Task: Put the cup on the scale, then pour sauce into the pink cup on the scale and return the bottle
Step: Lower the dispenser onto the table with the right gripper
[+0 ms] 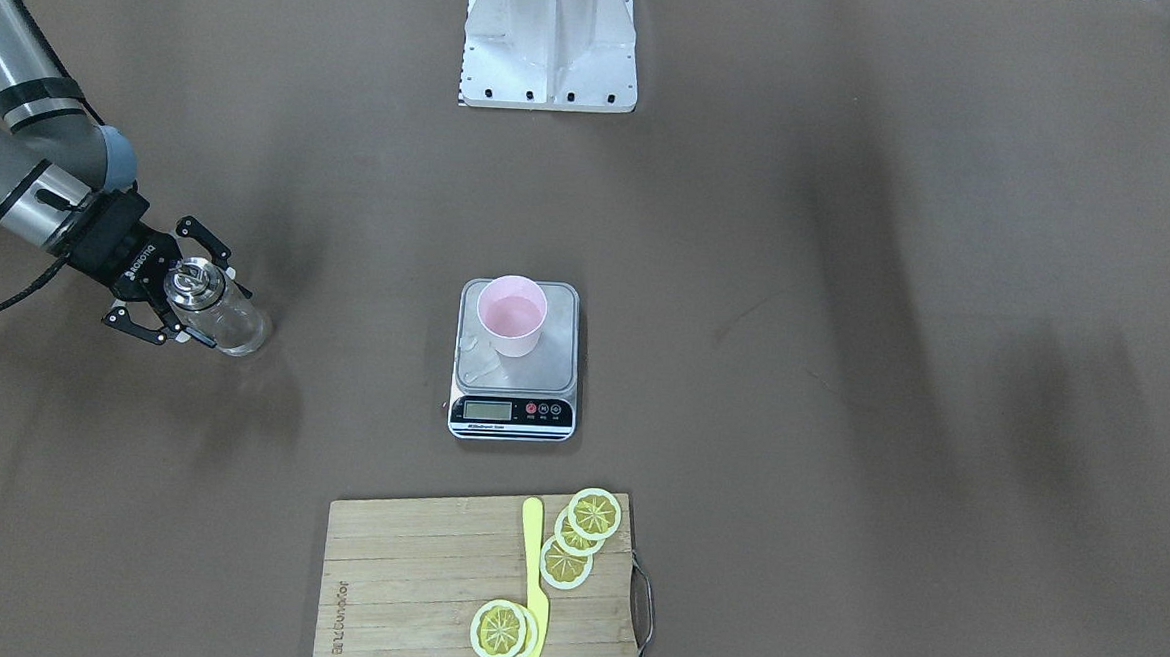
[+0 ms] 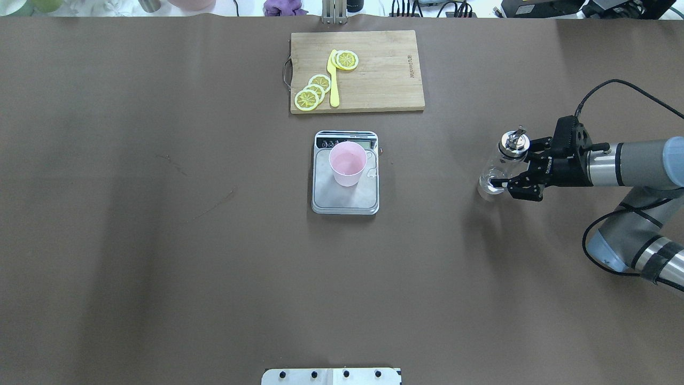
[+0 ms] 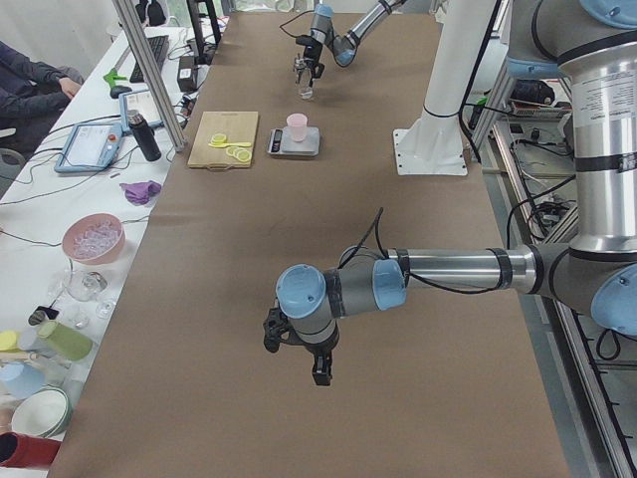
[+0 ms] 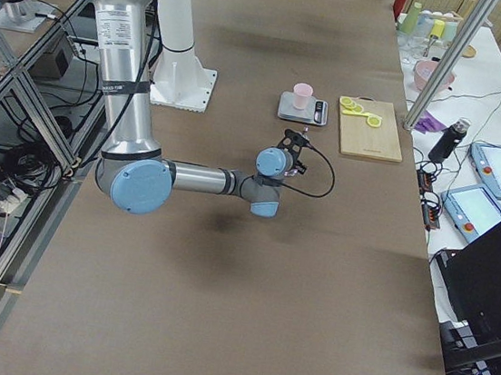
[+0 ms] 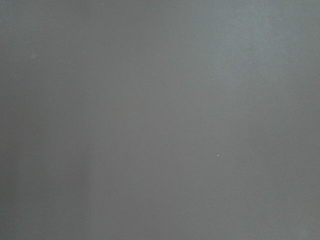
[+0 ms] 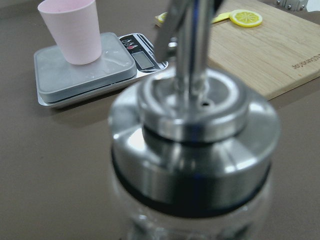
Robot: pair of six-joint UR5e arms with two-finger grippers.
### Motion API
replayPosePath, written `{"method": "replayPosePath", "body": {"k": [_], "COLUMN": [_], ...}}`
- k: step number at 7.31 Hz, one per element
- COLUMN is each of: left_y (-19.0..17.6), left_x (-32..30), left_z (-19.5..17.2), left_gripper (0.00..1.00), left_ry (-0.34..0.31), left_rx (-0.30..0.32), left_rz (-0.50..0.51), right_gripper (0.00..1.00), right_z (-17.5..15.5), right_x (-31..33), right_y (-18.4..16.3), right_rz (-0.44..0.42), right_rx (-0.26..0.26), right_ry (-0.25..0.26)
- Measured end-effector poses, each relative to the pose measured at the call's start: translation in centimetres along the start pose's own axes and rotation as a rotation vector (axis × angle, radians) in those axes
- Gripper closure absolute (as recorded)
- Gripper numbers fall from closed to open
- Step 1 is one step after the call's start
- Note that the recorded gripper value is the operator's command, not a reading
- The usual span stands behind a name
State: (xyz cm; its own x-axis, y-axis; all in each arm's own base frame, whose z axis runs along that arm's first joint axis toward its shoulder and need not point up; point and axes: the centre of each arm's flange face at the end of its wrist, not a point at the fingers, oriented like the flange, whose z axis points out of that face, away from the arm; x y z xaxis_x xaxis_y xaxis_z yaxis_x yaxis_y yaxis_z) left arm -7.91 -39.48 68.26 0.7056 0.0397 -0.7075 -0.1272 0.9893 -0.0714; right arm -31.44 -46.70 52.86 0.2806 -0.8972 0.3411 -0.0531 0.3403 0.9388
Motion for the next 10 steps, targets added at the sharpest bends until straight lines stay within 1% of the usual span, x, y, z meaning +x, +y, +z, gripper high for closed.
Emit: {"method": "replayPosePath", "body": {"k": [7, 8, 9, 10], "left_y": [0.0, 0.0, 0.0, 0.0], "left_x": [-0.02, -0.02, 0.0, 0.02], "left_z": [0.02, 0.02, 0.0, -0.02], "left_gripper": [0.01, 0.01, 0.01, 0.01], "left_ry": [0.0, 0.0, 0.0, 0.0], "left_rx": [0.0, 0.0, 0.0, 0.0], "left_rz": [0.0, 0.0, 0.0, 0.0], "right_gripper": [1.0, 0.61, 0.15, 0.0], "right_z": [0.27, 0.28, 0.29, 0.29], "right_x": [0.01, 0.01, 0.03, 0.04], "right_y": [0.33, 0.34, 0.33, 0.33], "right_rz": [-0.021, -0.024, -0.023, -0.017], "right_rx": [-0.002, -0.002, -0.001, 0.0], "right_ry": [0.015, 0.017, 0.02, 0.022]}}
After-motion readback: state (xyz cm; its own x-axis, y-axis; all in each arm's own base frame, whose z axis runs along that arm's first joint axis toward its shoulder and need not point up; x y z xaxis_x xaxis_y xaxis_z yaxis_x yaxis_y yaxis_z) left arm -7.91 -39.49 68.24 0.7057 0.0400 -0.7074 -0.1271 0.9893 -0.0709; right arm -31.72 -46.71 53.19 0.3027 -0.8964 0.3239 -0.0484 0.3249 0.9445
